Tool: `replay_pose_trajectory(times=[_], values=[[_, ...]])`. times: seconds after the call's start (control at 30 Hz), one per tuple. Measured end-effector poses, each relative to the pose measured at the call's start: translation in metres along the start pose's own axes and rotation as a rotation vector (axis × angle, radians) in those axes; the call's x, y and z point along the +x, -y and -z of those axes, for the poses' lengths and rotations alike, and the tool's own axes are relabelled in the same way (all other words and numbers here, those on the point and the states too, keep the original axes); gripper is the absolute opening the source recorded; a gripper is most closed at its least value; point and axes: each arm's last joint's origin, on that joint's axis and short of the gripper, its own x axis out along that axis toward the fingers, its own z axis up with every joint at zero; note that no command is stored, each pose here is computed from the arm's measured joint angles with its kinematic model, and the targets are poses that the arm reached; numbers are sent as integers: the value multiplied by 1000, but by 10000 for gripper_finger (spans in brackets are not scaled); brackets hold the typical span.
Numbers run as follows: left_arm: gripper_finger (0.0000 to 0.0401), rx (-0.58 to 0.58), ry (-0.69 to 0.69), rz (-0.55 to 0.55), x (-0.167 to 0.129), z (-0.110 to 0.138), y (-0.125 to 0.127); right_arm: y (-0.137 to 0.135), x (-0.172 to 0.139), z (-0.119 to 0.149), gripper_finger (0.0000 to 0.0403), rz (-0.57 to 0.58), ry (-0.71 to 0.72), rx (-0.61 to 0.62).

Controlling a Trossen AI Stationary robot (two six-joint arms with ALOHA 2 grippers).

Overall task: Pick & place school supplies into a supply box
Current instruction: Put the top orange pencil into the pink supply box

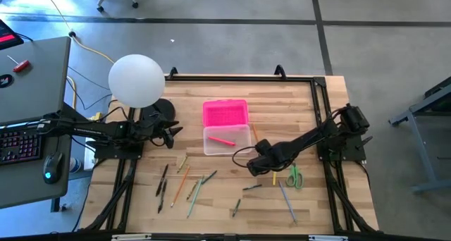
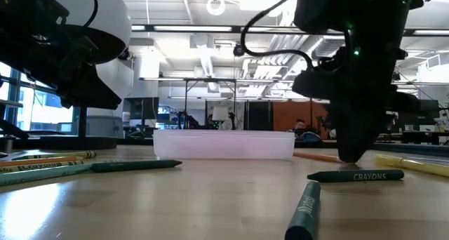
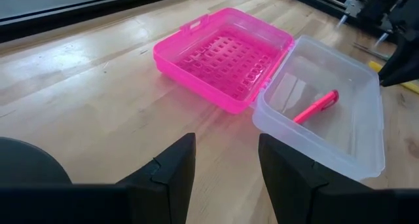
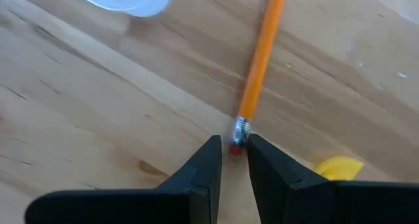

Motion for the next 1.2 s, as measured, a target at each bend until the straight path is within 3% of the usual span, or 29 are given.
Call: replay_pose_trajectory(times=[0.47, 0.7, 0.9, 1.07, 1.2], values=[[198, 1, 1, -1, 0, 0, 0, 4, 5, -5, 53, -8, 8, -40], [198, 3, -3, -3, 0, 0, 0, 5, 6, -5, 7, -2, 4, -64], [198, 4, -5, -4, 0, 1, 0, 7, 5, -5, 5, 22, -9, -68], [198, 4, -5, -4, 0, 1, 0, 21, -5, -4, 4, 101, -64, -52], [198, 4, -5, -4, 0, 1, 0, 27, -28, -10, 2, 117, 15, -11]])
